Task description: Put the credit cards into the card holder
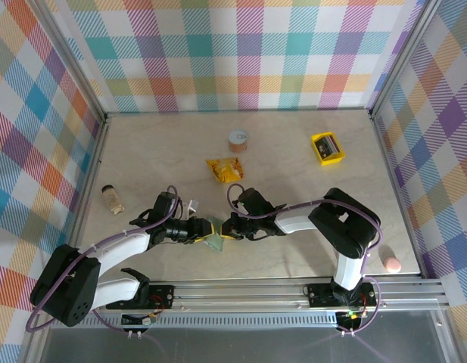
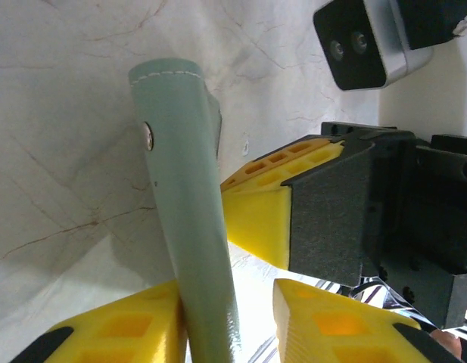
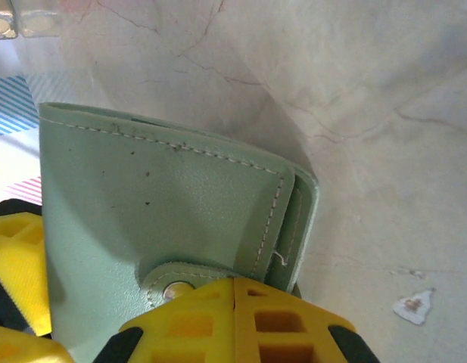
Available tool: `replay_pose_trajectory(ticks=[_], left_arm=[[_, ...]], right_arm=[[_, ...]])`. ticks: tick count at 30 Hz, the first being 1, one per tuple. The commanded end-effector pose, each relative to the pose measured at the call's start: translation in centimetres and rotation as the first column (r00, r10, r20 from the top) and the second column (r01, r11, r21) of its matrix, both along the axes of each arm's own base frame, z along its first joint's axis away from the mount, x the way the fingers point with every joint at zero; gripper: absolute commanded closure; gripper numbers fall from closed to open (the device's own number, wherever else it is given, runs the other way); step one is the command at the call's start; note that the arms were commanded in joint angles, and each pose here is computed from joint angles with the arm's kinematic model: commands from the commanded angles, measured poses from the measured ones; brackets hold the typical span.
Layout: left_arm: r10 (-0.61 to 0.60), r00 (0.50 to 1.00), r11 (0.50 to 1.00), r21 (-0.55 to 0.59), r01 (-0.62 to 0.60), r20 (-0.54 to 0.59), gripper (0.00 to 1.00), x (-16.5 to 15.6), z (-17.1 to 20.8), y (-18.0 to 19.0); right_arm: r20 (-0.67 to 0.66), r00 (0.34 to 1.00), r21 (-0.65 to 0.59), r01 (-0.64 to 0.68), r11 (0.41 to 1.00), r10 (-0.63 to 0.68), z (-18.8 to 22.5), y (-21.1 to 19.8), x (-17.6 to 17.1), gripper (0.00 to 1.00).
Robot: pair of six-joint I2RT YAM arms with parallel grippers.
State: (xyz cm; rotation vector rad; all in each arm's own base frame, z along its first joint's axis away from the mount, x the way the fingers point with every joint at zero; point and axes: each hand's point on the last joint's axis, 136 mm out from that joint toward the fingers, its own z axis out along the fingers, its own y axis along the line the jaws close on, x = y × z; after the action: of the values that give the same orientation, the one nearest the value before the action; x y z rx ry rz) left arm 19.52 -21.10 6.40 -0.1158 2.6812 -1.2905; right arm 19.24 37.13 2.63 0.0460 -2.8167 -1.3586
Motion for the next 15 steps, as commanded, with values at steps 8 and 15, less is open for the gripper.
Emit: replay_pose_trajectory(ticks=[8, 15], left_arm=[[-0.031, 0.999, 0.999, -0.007, 0.031, 0.026, 0.99, 0.3, 0.6, -0.6], [0.0, 0.948, 0.999, -0.041, 0.014, 0.319, 1.0, 3.7, 9.5, -0.9]], right_arm=[[0.053, 0.997, 0.02, 0.052, 0.998, -0.053, 0.4, -1.4, 0.4, 1.0], [0.43, 0.891, 0.104, 0.109, 0.989, -0.143, 12.6, -6.6, 3.4, 0.5]])
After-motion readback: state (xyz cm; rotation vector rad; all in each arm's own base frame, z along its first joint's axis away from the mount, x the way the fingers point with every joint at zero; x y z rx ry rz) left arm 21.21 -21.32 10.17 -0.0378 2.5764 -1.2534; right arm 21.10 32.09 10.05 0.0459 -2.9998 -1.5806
